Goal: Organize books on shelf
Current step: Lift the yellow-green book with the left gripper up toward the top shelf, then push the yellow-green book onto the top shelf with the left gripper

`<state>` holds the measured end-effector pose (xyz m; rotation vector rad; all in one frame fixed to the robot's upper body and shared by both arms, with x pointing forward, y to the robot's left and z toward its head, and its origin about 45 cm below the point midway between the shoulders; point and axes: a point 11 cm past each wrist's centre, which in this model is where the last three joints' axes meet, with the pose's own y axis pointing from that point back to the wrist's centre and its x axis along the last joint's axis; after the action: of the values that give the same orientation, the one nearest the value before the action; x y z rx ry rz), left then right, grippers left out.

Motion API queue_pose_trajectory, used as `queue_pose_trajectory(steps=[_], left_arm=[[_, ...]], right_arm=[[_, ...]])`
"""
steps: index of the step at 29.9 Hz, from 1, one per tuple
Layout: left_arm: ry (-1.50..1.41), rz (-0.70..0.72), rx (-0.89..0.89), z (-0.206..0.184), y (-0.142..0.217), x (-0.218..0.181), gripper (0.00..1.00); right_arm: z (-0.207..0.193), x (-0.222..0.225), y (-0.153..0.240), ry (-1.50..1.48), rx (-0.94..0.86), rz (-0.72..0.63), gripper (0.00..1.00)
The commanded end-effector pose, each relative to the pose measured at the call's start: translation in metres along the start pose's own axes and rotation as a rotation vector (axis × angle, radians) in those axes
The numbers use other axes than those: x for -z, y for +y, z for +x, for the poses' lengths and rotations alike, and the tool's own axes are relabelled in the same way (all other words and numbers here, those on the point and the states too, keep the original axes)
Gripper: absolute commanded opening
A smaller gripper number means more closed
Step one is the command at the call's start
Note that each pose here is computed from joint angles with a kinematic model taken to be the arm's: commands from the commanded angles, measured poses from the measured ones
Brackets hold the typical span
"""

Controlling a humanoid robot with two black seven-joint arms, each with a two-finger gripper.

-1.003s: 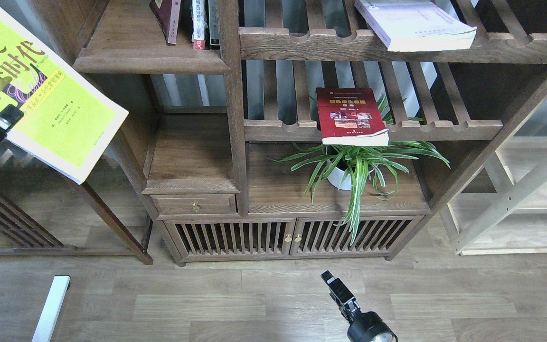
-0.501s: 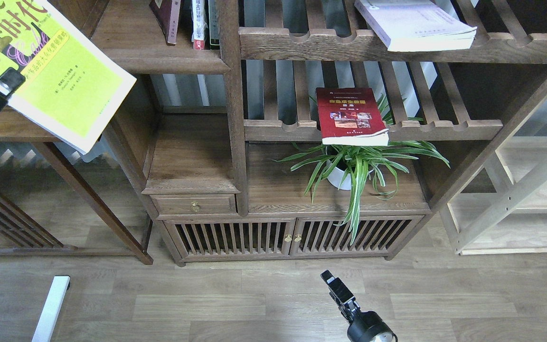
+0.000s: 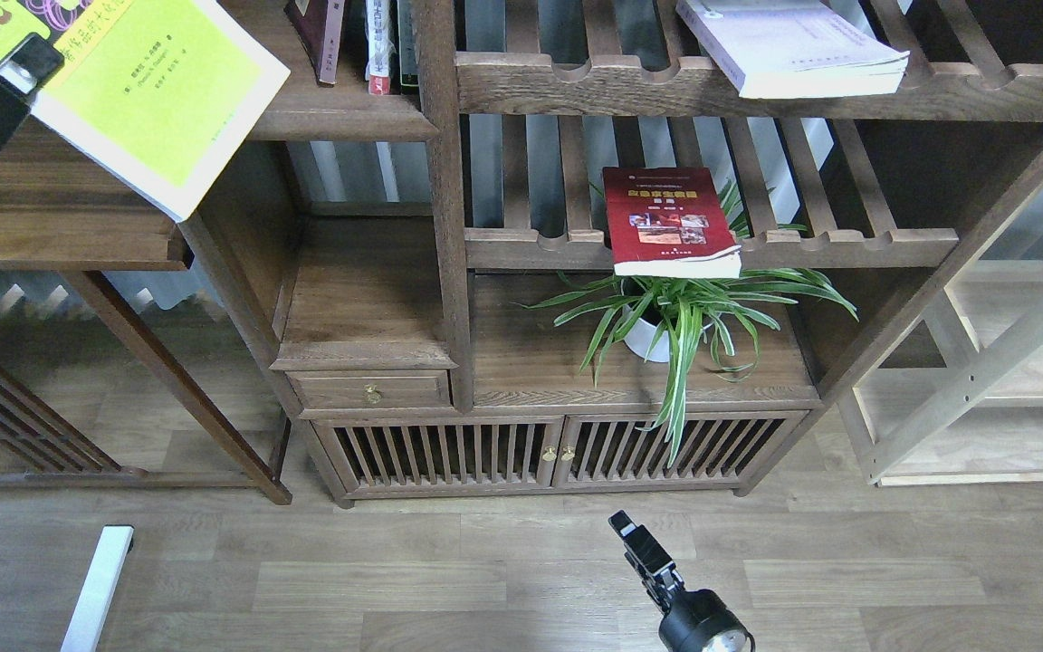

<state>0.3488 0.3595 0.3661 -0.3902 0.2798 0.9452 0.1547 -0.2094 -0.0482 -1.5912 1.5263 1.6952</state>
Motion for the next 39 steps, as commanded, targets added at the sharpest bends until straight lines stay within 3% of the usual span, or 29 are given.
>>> queue_pose_trajectory(steps=[1, 39], left_arm=[[-0.018, -0.005, 0.018, -0.005, -0.007, -0.005, 0.0], [-0.176, 0.01, -0.013, -0.001, -0.031, -0.031, 0.0]], right_arm=[[-0.002, 0.0, -0.001, -0.001, 0.008, 0.0, 0.83], [-0.004, -0.002, 0.0, -0.007, 0.013, -0.001, 0.83]])
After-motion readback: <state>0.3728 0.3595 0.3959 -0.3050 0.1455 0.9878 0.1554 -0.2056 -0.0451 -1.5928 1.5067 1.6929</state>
